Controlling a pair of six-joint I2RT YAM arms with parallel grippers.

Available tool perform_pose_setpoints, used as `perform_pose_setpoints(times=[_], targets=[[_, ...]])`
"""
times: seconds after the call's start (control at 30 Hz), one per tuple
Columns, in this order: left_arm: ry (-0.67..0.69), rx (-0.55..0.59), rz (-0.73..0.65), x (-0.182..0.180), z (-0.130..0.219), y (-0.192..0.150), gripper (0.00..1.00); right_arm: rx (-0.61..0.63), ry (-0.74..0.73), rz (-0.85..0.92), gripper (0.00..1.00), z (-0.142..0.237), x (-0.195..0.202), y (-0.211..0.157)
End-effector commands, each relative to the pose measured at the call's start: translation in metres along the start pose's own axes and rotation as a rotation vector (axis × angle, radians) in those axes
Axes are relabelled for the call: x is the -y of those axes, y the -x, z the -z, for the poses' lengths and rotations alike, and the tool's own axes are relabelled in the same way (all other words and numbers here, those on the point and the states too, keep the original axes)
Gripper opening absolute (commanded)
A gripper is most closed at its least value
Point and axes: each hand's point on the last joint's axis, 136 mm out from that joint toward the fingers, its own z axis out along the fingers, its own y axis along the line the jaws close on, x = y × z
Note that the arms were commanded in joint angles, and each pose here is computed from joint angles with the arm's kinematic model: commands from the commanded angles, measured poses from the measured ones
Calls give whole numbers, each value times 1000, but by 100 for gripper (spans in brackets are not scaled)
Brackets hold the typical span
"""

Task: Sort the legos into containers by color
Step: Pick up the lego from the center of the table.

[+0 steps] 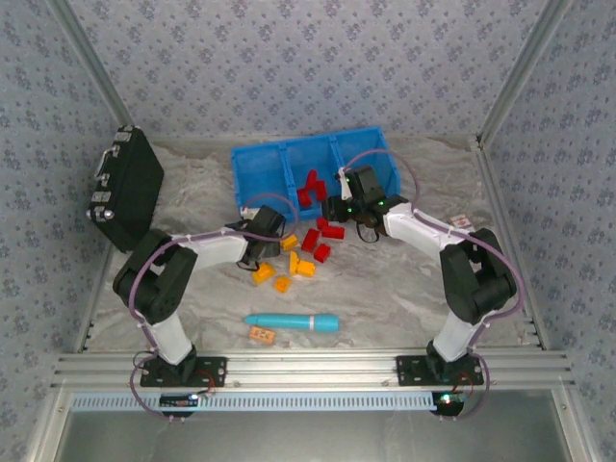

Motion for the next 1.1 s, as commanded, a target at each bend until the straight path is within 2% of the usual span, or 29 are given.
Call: perform_pose_setpoints(times=[0.0,0.33,0.63,1.07], targets=[[45,28,-24,-15,-2,11,84,-7,-8,8,50,0,3,3],[53,40,-118,-13,-7,18,83,5,5,4,50,-7,-3,14],[66,55,-123,-17,-9,19,72,-20,6,2,50,-15,-2,11],[46,51,-115,-17,-6,17,64,-30,2,3,50,-17,-3,10]])
